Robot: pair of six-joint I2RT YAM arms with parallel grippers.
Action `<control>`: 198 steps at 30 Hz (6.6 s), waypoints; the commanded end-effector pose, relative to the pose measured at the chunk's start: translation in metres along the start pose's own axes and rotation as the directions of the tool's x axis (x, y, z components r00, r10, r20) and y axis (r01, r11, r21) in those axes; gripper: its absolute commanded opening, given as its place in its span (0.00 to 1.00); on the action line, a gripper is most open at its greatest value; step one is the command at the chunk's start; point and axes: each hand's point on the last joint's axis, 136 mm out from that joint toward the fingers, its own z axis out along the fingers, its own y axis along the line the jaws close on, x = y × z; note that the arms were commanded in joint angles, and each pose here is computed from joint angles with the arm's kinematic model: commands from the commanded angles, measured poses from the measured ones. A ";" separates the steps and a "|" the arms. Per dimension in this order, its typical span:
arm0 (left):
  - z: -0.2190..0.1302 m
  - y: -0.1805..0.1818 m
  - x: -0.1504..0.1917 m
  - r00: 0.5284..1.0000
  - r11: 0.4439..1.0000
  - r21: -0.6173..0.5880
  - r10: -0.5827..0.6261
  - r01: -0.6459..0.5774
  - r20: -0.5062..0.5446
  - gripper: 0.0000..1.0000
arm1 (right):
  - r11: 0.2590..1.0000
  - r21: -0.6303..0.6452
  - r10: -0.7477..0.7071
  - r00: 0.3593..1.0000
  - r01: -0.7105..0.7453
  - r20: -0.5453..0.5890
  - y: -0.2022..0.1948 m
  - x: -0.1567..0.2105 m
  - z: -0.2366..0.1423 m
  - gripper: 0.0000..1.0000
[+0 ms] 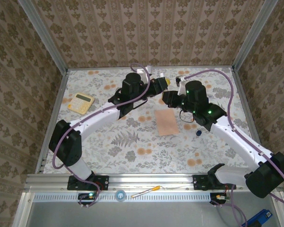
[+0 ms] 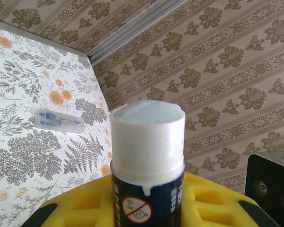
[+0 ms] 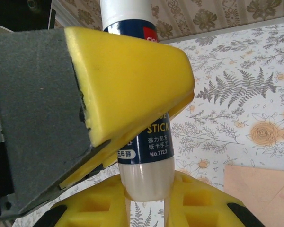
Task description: Place the letter into the envelope and seal it
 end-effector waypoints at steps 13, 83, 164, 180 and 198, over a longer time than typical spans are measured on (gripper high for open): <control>-0.025 -0.052 0.004 0.986 0.958 0.261 0.145 -0.119 -0.082 0.03 | 0.833 -0.506 0.214 0.973 -0.226 -0.083 0.017 -0.039 -0.063 0.59; -0.013 -0.072 0.000 0.991 0.895 0.445 0.076 -0.018 -0.111 0.05 | 0.823 -0.545 0.187 0.982 -0.160 -0.006 0.024 -0.051 -0.047 0.23; -0.079 0.021 0.087 0.578 0.622 0.207 0.781 -0.755 -0.237 0.00 | 0.924 -0.107 0.341 0.918 -0.366 -0.201 -0.071 0.028 -0.064 1.00; -0.078 0.035 0.103 0.436 0.471 0.155 0.874 -0.868 -0.216 0.00 | 0.931 -0.018 0.350 0.906 -0.364 -0.237 -0.086 0.046 -0.066 0.88; -0.096 0.084 0.140 0.506 0.629 0.099 0.700 -0.771 -0.504 0.00 | 0.674 0.720 0.525 0.793 -0.164 -0.310 -0.209 0.152 -0.120 0.74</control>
